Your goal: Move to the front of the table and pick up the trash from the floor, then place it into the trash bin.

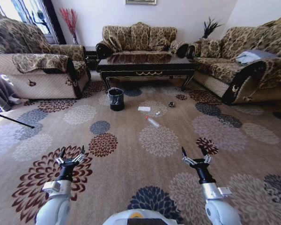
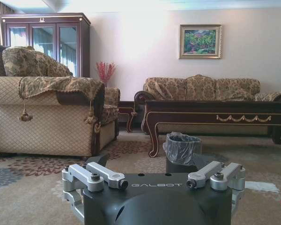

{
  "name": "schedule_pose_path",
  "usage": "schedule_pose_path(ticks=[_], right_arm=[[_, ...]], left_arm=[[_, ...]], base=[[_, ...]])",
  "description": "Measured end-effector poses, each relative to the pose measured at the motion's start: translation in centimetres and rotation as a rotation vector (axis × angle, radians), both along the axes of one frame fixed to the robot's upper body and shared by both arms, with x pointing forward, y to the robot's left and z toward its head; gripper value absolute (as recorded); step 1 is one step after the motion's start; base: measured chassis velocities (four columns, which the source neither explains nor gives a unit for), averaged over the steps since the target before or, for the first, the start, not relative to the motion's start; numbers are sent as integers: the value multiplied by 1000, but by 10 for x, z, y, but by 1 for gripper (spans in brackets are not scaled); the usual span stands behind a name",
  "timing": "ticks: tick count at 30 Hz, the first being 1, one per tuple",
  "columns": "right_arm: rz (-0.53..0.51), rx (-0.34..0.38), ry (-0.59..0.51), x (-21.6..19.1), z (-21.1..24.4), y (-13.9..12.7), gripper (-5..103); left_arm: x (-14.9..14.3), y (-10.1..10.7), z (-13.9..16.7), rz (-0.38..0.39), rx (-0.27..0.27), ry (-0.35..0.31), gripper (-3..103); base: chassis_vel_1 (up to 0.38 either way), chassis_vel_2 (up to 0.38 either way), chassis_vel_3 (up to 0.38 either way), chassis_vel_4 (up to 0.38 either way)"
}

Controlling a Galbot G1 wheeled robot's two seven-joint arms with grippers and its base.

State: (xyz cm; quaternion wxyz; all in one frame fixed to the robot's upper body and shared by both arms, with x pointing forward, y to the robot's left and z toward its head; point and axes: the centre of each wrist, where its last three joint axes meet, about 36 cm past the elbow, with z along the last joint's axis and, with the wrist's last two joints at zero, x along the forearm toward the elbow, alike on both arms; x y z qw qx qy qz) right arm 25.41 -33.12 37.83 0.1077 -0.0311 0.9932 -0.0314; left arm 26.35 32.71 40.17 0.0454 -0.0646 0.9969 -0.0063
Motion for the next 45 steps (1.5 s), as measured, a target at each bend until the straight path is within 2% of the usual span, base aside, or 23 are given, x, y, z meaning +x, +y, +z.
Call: schedule_pose_path(ticks=[27,45], right_arm=[[17,-12,-4,1,-4,-3,100],[17,-9,-7,0,-5,1,100]], left_arm=[[1,0,4,-3,2,-11,100],[0,0,5,-1,1,-18,100]], base=[[-70,73,67,-70],[-203,202,197,-213]])
